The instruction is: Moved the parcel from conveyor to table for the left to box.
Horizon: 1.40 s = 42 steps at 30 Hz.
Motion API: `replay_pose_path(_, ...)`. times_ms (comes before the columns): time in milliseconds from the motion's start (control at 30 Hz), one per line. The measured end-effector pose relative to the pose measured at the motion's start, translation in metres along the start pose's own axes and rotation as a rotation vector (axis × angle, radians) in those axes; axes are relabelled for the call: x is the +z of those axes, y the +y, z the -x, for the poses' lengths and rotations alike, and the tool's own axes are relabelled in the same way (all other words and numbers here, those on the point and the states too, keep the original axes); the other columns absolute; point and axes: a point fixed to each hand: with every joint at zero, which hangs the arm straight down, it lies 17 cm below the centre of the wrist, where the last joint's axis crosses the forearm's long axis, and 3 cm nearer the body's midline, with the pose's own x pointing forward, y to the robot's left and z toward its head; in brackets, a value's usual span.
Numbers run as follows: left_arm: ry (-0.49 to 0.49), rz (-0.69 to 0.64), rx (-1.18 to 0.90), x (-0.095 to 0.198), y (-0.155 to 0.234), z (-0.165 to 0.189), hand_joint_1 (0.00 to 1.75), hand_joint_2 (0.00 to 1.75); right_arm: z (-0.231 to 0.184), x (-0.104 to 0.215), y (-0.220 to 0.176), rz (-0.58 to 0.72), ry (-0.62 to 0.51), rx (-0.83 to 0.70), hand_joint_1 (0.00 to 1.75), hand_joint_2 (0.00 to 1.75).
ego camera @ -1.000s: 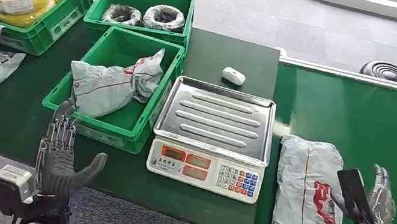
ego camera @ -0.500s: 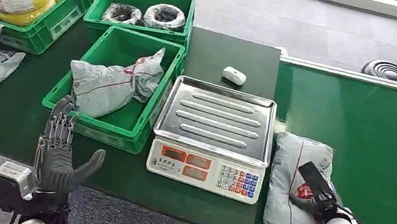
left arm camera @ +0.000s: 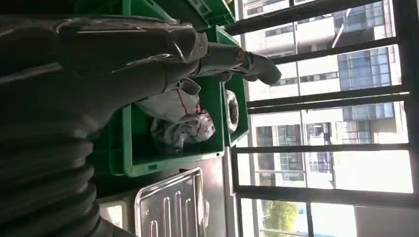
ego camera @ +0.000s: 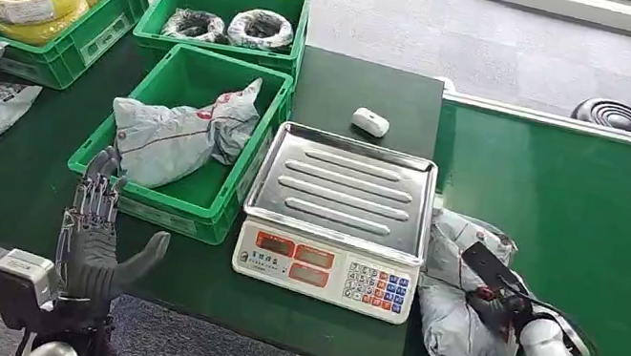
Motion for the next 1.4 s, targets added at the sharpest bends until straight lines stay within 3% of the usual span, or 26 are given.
replay_pose_path(67, 0.001, -0.001, -0.001, 0.0, 0.0, 0.0, 0.0, 1.75, -0.001, 0.0, -0.002, 0.005, 0.0, 0.003, 1.73, 1.75)
replay_pose_path(100, 0.002, -0.005, -0.006, 0.001, 0.001, 0.0, 0.0, 1.75, -0.001, -0.001, -0.005, 0.021, 0.003, 0.002, 1.73, 0.0)
replay_pose_path(233, 0.004, -0.033, -0.031, 0.007, 0.01, -0.003, 0.0, 1.75, -0.008, -0.004, -0.04, 0.223, -0.008, -0.092, 1.75, 0.0)
replay_pose_path(367, 0.001, -0.049, -0.041, 0.011, 0.015, -0.008, 0.0, 1.75, -0.016, -0.003, -0.06, 0.313, -0.031, -0.172, 1.75, 0.0)
replay_pose_path(467, -0.001, -0.061, -0.045, 0.013, 0.018, -0.009, 0.0, 1.75, -0.032, 0.007, -0.097, 0.482, -0.14, -0.342, 1.75, 0.0)
replay_pose_path(633, -0.02, -0.089, -0.04, 0.013, 0.022, -0.012, 0.0, 1.75, -0.036, 0.056, -0.18, 0.822, -0.363, -0.666, 1.75, 0.0)
replay_pose_path(667, -0.021, -0.094, -0.039, 0.013, 0.022, -0.012, 0.0, 1.75, -0.031, 0.077, -0.201, 0.94, -0.418, -0.719, 1.75, 1.75)
replay_pose_path(733, -0.023, -0.096, -0.034, 0.014, 0.02, -0.011, 0.0, 1.75, -0.019, 0.131, -0.235, 1.211, -0.5, -0.756, 1.75, 1.75)
replay_pose_path(800, -0.025, -0.09, -0.025, 0.013, 0.018, -0.011, 0.0, 1.75, -0.024, 0.188, -0.25, 1.443, -0.574, -0.688, 1.75, 1.75)
replay_pose_path(900, -0.034, -0.078, -0.018, 0.009, 0.012, -0.01, 0.0, 1.75, -0.047, 0.246, -0.254, 1.601, -0.668, -0.627, 1.75, 1.75)
replay_pose_path(967, -0.041, -0.072, -0.018, 0.007, 0.011, -0.011, 0.0, 1.75, -0.083, 0.262, -0.256, 1.579, -0.764, -0.581, 1.75, 1.75)
replay_pose_path(1000, -0.049, -0.07, -0.019, 0.006, 0.01, -0.013, 0.0, 1.75, -0.107, 0.261, -0.257, 1.527, -0.813, -0.561, 1.75, 0.0)
replay_pose_path(1100, -0.079, -0.054, -0.021, -0.004, 0.007, -0.018, 0.0, 1.75, -0.209, 0.229, -0.246, 1.205, -0.951, -0.473, 1.75, 0.0)
replay_pose_path(1233, -0.121, -0.019, -0.015, -0.02, 0.0, -0.024, 0.0, 1.75, -0.335, 0.161, -0.19, 0.738, -0.987, -0.169, 1.75, 0.0)
replay_pose_path(1400, -0.132, -0.003, -0.015, -0.027, -0.004, -0.025, 0.0, 1.75, -0.385, 0.136, -0.15, 0.548, -1.012, -0.033, 1.75, 0.0)
